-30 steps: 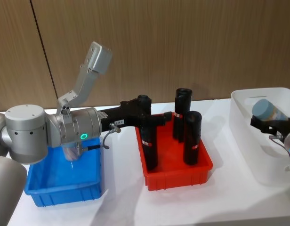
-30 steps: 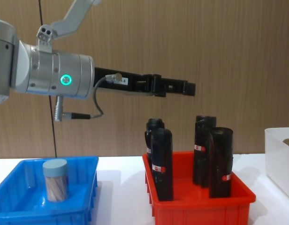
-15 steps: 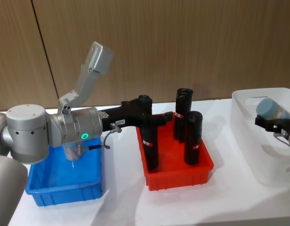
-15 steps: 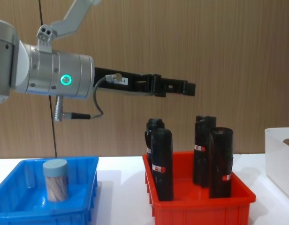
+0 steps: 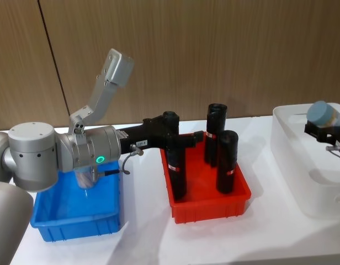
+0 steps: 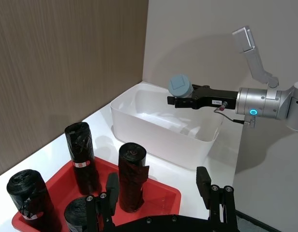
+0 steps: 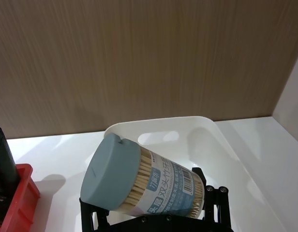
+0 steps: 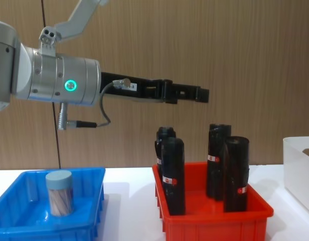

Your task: Pick the cotton swabs from the blue box and place them into the white box.

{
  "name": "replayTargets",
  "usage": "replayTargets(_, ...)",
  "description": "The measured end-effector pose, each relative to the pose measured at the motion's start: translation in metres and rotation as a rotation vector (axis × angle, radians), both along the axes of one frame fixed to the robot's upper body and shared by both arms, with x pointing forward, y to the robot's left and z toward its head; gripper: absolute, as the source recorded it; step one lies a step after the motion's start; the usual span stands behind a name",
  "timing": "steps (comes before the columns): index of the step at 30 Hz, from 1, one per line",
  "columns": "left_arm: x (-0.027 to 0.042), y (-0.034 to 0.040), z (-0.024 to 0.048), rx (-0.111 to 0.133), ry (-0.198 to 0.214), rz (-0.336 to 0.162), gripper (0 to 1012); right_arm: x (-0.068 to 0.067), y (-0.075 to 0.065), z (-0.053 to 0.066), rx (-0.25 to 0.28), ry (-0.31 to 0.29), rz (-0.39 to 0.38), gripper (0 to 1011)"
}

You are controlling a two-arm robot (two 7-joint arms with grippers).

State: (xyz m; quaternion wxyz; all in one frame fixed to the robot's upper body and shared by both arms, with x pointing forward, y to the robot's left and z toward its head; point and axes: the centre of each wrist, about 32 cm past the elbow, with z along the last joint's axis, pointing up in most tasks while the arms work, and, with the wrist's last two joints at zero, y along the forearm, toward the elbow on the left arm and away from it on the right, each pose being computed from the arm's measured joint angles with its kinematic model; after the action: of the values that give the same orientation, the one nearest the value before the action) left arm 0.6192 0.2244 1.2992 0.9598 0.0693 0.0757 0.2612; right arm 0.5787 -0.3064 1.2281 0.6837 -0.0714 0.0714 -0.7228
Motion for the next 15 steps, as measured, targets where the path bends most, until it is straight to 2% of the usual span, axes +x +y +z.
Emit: replayTargets(15,0.0,0.0,0.0,0.0,0.0,0.0,1004,-0.006,0.001,0.012,-0.047,0.008,0.008,1002)
